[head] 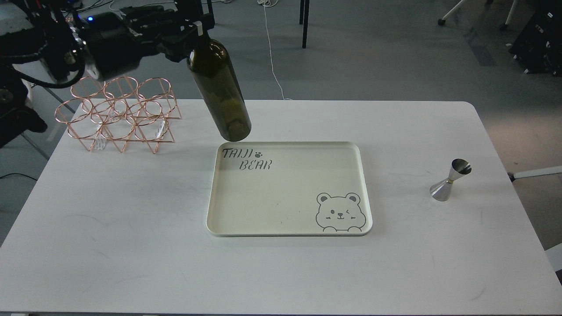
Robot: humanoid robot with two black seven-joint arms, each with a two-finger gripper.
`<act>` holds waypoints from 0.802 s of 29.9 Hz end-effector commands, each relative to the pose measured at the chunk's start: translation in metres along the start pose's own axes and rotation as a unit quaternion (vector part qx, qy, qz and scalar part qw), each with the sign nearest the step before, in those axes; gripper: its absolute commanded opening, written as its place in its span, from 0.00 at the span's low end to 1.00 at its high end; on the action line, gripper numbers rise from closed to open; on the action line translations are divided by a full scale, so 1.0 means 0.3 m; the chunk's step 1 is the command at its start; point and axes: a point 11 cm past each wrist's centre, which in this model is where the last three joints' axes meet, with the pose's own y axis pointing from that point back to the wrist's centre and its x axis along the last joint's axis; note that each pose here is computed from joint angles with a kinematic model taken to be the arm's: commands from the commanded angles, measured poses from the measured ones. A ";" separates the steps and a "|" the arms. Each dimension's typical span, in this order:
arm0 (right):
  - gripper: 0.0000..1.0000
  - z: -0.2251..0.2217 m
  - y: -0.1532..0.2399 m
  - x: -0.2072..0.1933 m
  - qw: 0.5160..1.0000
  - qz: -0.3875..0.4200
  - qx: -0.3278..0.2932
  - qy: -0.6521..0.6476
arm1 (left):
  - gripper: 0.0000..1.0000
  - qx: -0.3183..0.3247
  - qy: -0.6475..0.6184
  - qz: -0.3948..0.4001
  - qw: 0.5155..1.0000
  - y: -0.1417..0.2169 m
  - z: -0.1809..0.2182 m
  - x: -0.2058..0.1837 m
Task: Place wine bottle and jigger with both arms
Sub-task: 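Lift the wine bottle with the left gripper toward the copper rack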
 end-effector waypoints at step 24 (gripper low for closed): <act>0.96 -0.042 -0.026 -0.019 1.000 -0.006 0.013 -0.001 | 0.09 0.169 0.001 -0.007 0.986 0.081 -0.416 -0.060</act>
